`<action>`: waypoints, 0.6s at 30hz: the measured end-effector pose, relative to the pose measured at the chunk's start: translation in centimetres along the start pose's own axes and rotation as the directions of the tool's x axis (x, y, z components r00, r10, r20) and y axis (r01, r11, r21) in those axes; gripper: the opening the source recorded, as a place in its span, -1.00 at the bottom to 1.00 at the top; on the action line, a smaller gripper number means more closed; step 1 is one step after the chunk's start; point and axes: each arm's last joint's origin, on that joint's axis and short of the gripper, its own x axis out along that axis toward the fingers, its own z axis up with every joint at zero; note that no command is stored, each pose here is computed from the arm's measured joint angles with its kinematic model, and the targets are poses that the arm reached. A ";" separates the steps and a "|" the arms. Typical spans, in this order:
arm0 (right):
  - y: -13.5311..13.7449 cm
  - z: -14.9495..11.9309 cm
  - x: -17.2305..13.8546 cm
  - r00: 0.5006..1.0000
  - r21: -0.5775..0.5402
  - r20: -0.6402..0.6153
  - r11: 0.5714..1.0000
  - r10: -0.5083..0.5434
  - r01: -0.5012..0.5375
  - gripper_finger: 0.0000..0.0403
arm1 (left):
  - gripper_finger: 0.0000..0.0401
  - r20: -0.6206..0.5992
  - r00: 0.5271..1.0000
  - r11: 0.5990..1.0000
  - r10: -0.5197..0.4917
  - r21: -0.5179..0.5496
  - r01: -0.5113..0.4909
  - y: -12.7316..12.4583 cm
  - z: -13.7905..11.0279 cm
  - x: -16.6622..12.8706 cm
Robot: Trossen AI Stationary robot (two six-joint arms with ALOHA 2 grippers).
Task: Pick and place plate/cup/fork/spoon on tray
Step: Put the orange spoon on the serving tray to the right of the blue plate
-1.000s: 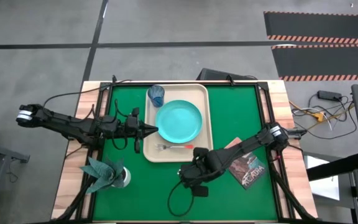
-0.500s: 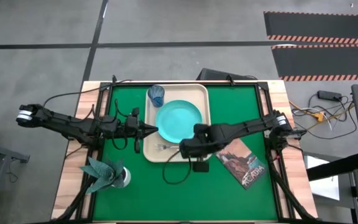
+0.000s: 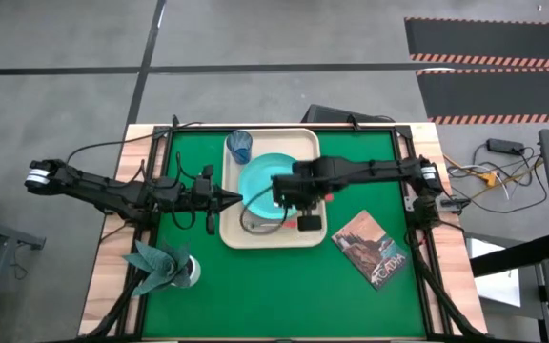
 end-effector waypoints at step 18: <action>-15.2 -2.6 1.3 0.992 0.053 0.124 0.999 -0.010 0.003 -0.95 | -0.98 -0.056 0.998 0.999 0.014 -0.033 -0.016 0.1 -0.6 0.0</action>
